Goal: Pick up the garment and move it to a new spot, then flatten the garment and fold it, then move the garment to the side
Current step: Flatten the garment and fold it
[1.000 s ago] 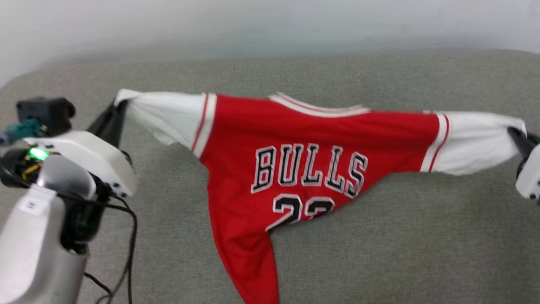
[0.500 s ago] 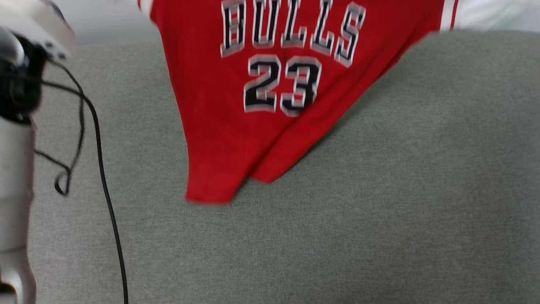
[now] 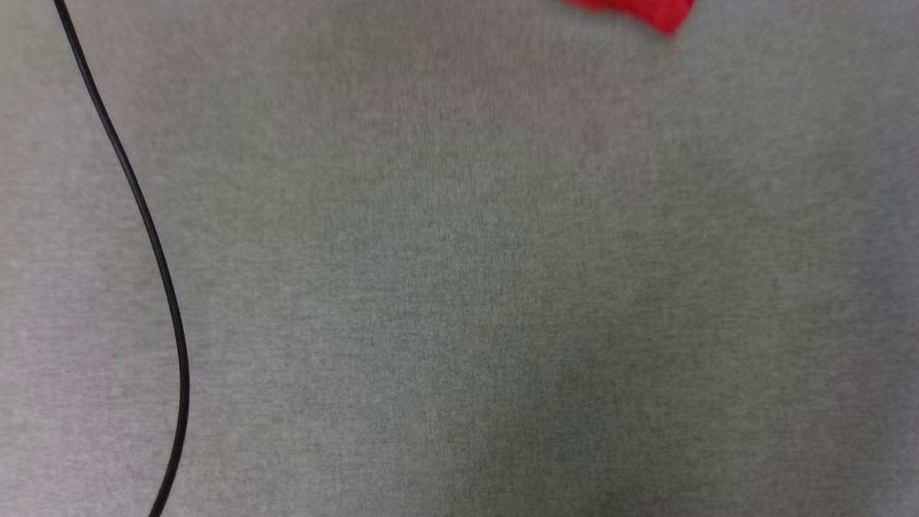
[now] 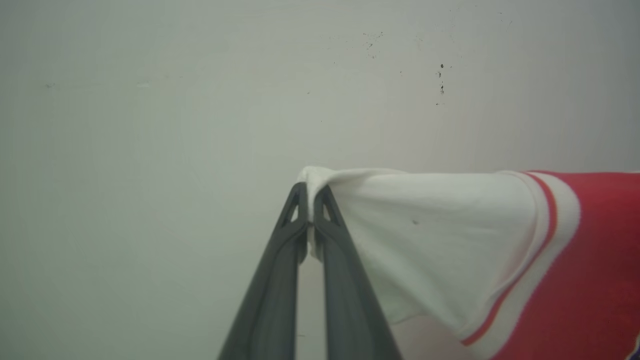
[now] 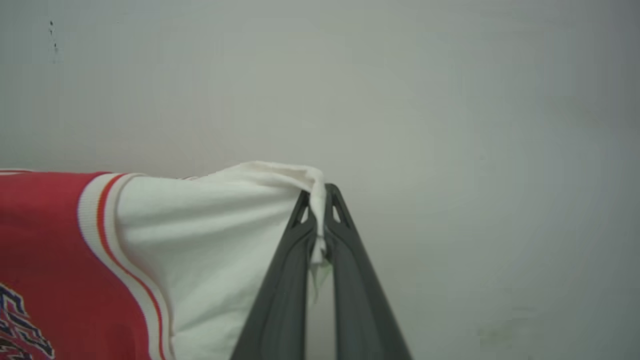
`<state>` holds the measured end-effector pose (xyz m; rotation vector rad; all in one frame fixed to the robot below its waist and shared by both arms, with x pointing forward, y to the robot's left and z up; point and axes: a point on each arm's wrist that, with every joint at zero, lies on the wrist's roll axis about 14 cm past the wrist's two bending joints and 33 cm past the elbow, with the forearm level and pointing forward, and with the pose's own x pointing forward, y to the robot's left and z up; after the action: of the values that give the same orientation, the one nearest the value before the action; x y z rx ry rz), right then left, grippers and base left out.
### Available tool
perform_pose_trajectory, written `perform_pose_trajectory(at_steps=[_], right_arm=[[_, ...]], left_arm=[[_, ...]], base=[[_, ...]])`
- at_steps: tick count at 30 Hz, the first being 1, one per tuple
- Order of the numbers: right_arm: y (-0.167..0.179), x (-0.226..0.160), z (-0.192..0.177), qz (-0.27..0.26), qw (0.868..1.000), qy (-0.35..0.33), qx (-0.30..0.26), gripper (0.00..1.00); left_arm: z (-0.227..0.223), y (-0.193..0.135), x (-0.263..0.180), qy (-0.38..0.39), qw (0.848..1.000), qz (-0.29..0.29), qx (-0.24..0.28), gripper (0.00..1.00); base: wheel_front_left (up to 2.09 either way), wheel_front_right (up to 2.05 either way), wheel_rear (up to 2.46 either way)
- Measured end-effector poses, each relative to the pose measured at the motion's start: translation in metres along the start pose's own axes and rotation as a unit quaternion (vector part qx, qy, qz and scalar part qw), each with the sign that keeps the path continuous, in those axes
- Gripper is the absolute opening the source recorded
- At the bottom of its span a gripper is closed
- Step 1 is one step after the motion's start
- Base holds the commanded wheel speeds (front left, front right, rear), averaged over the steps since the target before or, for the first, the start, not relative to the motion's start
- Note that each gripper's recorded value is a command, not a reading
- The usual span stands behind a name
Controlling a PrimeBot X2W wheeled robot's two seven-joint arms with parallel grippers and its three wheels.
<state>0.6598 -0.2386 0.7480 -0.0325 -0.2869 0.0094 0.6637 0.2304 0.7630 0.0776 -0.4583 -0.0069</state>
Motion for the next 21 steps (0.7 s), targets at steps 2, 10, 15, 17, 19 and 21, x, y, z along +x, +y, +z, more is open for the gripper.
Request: perform_pose_trajectory(at_steps=[2,10,15,17,19,21], right_arm=[[0.004,0.012,-0.010,0.004,1.000,0.001,-0.004,0.00],[0.029,0.032,-0.100,0.035,0.998,0.057,0.004,0.00],[0.042,0.024,-0.153,0.054,0.993,0.107,0.016,0.00],[0.046,0.012,-0.173,0.061,0.989,0.130,0.023,0.00],[0.047,0.000,-0.189,0.065,0.987,0.145,0.033,0.00],[0.047,-0.019,-0.212,0.067,0.983,0.168,0.045,0.00]], left_arm=[[-0.016,0.000,0.007,0.004,1.000,0.000,0.001,0.00],[-0.126,-0.005,0.002,0.086,0.996,-0.007,-0.030,0.00],[-0.187,-0.004,-0.023,0.146,0.987,-0.001,-0.064,0.00],[-0.207,-0.002,-0.042,0.173,0.982,0.008,-0.080,0.00],[-0.220,0.003,-0.057,0.188,0.978,0.018,-0.094,0.00],[-0.236,0.005,-0.080,0.207,0.972,0.029,-0.111,0.00]], base=[[0.00,0.00,0.00],[0.00,0.00,0.00],[0.00,0.00,0.00],[0.00,0.00,0.00],[0.00,0.00,0.00],[0.00,0.00,0.00]])
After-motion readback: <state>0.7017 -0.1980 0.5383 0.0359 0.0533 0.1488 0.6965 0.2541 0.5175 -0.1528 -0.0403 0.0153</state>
